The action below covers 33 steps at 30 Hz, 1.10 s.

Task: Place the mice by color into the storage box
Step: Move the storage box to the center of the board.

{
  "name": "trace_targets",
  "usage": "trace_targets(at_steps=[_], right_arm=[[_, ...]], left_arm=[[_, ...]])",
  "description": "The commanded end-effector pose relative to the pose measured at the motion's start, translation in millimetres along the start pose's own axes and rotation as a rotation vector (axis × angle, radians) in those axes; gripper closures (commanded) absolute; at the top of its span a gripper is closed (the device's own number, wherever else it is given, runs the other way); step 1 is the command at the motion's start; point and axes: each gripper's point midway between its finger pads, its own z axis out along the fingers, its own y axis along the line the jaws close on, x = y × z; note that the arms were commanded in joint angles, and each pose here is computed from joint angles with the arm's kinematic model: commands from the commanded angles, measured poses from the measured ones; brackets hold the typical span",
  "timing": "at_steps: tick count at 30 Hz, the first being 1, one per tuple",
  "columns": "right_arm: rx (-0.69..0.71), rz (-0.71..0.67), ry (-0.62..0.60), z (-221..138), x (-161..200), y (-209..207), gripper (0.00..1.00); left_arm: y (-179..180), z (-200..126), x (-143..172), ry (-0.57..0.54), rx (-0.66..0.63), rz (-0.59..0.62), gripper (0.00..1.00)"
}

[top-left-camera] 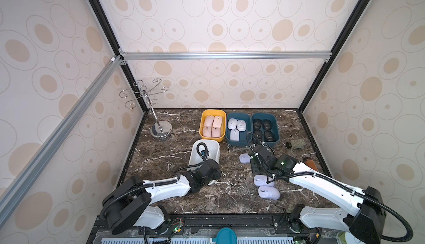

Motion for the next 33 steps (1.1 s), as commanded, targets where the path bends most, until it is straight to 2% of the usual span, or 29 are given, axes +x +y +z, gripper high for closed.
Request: trace_targets(at_steps=[1,5,9,10,12,13,14,18,21,25,26,29,33], right_arm=[[0.058,0.025,0.009,-2.0,7.7,-16.3,0.44],[0.078,0.043,0.013,-1.9,9.8,-25.1,0.43],[0.084,0.052,0.016,-0.9,10.0,-30.1,0.41],[0.088,0.052,0.020,-0.4,10.7,-31.7,0.41],[0.082,0.054,0.021,-0.1,9.7,-32.0,0.41],[0.080,0.052,0.022,0.6,9.2,-31.9,0.40],[0.079,0.049,0.022,1.2,8.5,-31.7,0.40],[0.062,0.034,0.037,6.6,7.2,-27.2,0.40],[0.029,0.006,0.077,17.9,8.7,-16.3,0.38],[0.012,-0.040,0.105,33.5,1.9,-3.9,0.24],[-0.011,-0.049,0.110,38.7,-1.4,1.1,0.21],[-0.092,-0.049,0.124,56.1,-14.0,14.9,0.15],[-0.185,-0.050,0.142,79.4,-31.1,27.2,0.07]], left_arm=[[-34.4,14.1,19.7,0.051,0.106,-0.223,1.00],[-49.1,30.3,37.1,0.106,0.108,-0.266,1.00],[-51.4,37.0,41.7,0.113,0.128,-0.341,0.82],[-51.6,37.5,42.0,0.114,0.129,-0.343,0.75],[-54.2,37.8,42.6,0.123,0.134,-0.348,0.67],[-57.8,37.2,43.1,0.131,0.146,-0.338,0.61],[-63.4,36.2,42.3,0.140,0.159,-0.327,0.50],[-91.3,21.9,32.2,0.148,0.238,-0.270,0.40],[-111.0,0.9,13.5,0.110,0.277,-0.178,0.34],[-123.6,-38.3,-22.8,0.008,0.287,-0.041,0.10],[-125.0,-49.6,-36.0,-0.035,0.284,-0.010,0.00],[-119.0,-79.1,-85.8,-0.197,0.267,0.057,0.00],[-92.1,-106.7,-154.1,-0.404,0.194,0.107,0.00]])
